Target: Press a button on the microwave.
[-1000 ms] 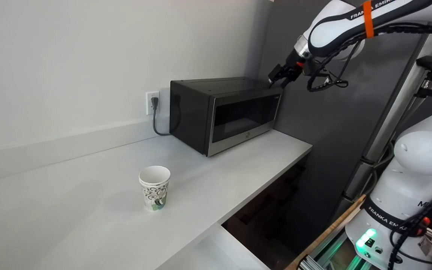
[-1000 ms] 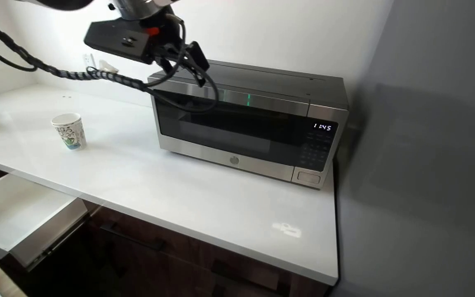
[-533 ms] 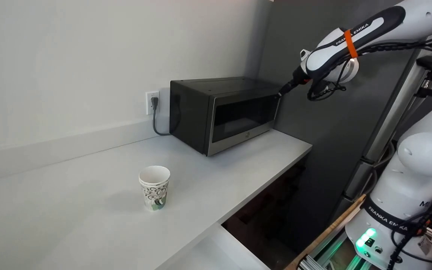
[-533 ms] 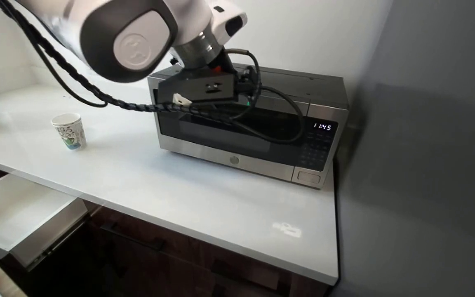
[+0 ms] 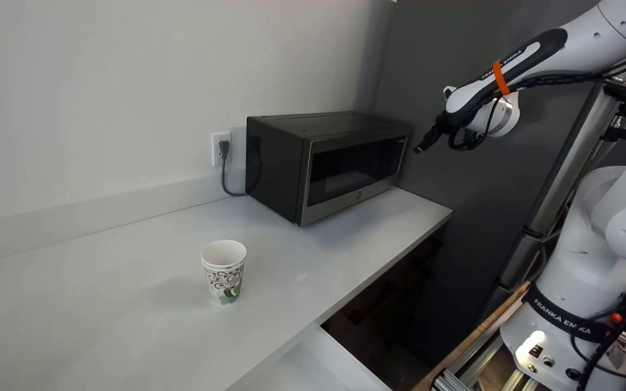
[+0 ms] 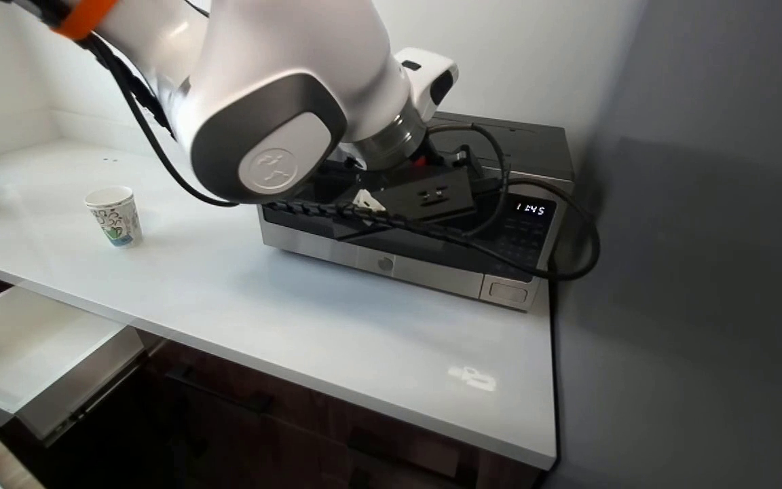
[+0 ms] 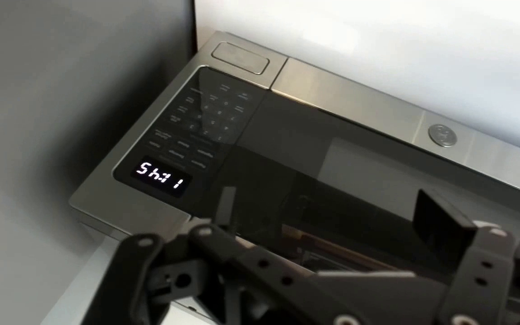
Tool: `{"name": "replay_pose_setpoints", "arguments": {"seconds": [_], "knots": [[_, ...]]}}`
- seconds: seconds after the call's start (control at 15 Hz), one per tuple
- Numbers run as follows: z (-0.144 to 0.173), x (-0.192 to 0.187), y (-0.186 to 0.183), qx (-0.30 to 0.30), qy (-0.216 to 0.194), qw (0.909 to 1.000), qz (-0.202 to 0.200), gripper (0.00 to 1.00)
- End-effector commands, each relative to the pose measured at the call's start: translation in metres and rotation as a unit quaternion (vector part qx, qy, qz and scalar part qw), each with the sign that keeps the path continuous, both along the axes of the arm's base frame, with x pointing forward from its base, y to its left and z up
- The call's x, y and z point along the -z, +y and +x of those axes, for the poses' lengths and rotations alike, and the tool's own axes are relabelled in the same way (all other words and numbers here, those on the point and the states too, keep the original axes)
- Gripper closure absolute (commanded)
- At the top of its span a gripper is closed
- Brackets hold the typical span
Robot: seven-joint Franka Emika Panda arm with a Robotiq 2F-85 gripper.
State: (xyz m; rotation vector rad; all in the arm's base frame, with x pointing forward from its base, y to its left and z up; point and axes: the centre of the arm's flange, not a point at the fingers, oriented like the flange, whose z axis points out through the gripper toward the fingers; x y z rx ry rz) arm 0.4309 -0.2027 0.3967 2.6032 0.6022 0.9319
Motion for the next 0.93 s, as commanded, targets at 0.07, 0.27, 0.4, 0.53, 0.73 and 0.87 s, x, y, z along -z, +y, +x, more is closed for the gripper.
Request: {"name": "replay_pose_setpoints", "arguments": {"seconds": [0.07, 0.27, 0.4, 0.53, 0.73, 0.87], "knots": [[0.001, 0.001, -0.016, 0.009, -0.012, 0.9996, -0.022, 0.0], [0.006, 0.005, -0.027, 0.02, -0.006, 0.9989, -0.041, 0.0], [0.009, 0.006, -0.026, 0.018, -0.004, 0.9988, -0.046, 0.0], [0.014, 0.017, -0.024, 0.022, 0.003, 0.9983, -0.055, 0.0], [0.021, 0.035, -0.031, 0.041, 0.01, 0.9978, -0.052, 0.0], [0.025, 0.044, -0.034, 0.054, 0.007, 0.9973, -0.049, 0.25]]}}
